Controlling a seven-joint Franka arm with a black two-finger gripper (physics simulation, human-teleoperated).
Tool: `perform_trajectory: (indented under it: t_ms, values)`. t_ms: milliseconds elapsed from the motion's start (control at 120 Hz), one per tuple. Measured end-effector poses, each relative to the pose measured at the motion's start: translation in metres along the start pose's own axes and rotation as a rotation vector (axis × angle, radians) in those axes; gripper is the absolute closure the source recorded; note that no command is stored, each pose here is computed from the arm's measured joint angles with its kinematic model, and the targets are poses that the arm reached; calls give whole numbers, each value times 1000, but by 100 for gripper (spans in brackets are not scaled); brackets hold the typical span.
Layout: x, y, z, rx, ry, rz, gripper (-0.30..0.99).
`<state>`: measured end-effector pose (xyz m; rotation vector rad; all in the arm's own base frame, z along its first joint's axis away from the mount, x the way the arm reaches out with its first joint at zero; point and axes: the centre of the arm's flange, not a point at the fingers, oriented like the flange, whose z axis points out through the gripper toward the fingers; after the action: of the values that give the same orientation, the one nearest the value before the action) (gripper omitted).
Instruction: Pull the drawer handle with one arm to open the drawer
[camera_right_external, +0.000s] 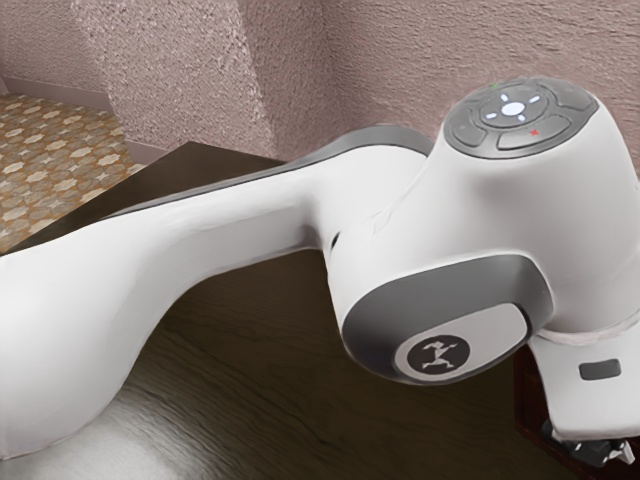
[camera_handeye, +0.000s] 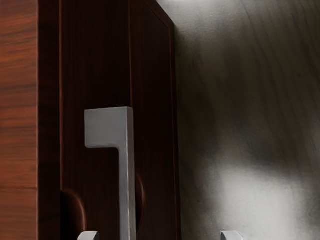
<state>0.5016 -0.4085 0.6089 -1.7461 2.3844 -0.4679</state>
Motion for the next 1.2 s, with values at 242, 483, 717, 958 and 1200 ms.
perform_trajectory:
  t_ms: [242,483,717,958,1200]
  values:
    - [-6,-9,22,2,19,8,46]
    - [-13,-14,47,-15,29,8,48]
    - [-14,1,61,-31,-1,28,43]
    - [8,35,42,20,-62,96,64]
    - [25,72,30,51,-114,142,65]
